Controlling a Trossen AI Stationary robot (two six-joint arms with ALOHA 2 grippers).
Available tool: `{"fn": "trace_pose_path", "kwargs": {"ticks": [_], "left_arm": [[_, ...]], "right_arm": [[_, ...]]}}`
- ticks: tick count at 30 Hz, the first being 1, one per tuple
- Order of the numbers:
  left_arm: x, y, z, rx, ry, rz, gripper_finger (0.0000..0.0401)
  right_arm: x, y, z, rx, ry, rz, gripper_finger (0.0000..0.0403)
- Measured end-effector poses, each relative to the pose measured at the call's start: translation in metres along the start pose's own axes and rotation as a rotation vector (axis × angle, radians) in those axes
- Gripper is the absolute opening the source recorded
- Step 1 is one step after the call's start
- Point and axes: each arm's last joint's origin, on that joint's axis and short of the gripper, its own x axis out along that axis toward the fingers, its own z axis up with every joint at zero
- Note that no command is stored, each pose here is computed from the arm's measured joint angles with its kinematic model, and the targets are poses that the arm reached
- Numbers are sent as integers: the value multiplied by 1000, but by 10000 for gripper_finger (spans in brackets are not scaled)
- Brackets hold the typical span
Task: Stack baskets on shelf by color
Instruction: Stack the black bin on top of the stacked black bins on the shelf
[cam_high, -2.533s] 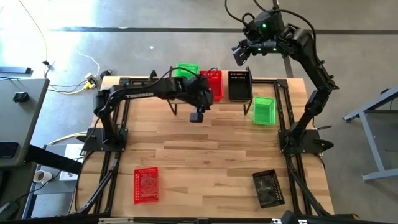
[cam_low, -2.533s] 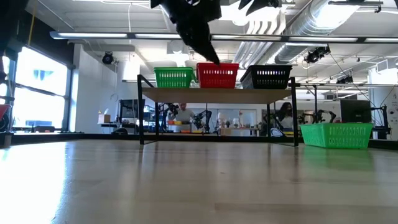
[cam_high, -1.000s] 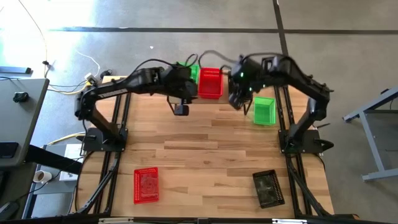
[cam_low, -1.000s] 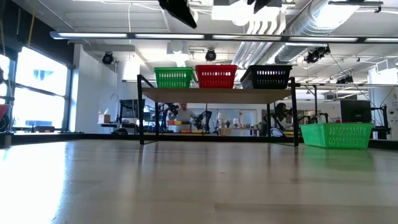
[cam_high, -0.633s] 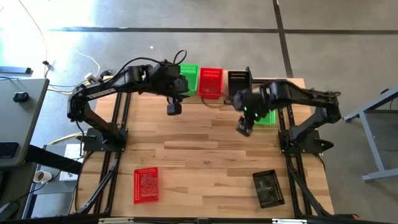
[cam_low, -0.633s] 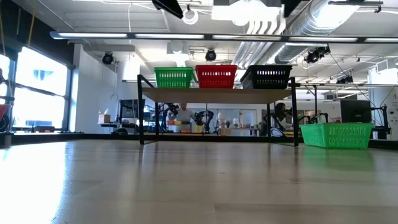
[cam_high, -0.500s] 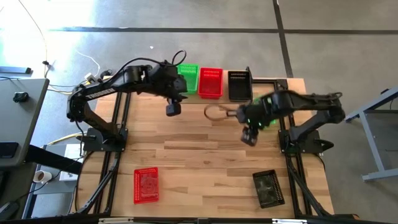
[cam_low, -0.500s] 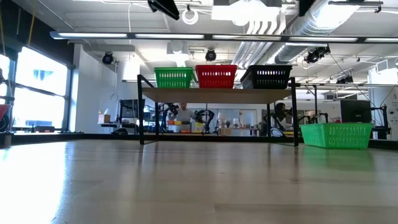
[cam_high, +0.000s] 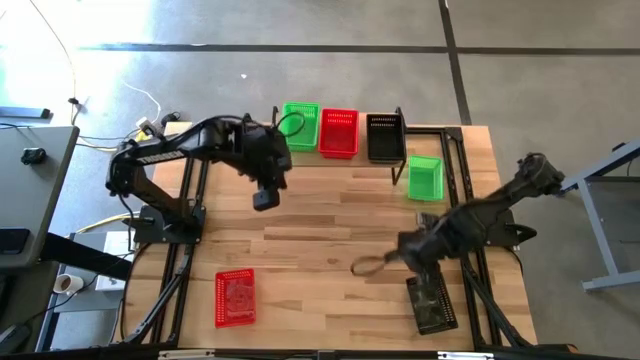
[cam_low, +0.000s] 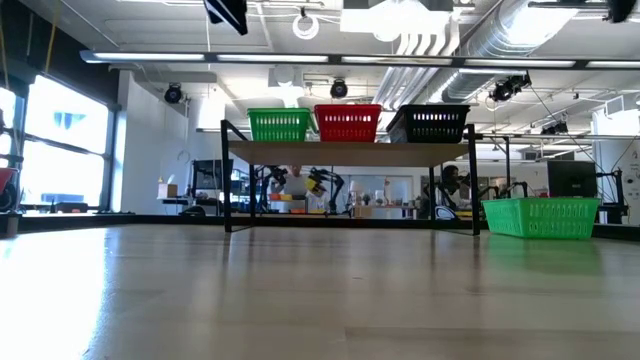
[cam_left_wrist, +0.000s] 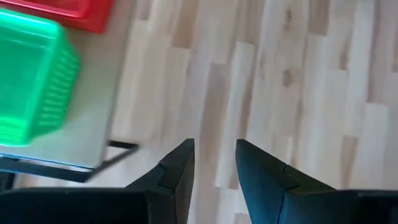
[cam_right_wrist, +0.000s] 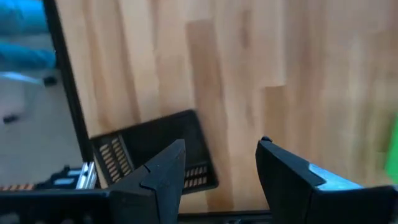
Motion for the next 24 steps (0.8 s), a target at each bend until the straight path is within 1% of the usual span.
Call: {"fn": "trace_pose_path", "kwargs": {"ticks": [4,10,17,21,24], "left_arm": [[7,-20,-4,-4,29,-30,107],[18,-53,-16,-6,91,-66,107],[27,-86,-32,-4,133,-50,107],[25,-101,-37,2,129,-67,107],[23,-109,-40,-5,119,-50,107]], "right_arm": [[16,19,-14,-39,5,22,181],[33,43,-33,-34,-11,77,181],[54,65,-59,0,-7,154,181],[64,76,-71,-9,-4,206,181],[70,81,-79,-23,-8,235,181]]}}
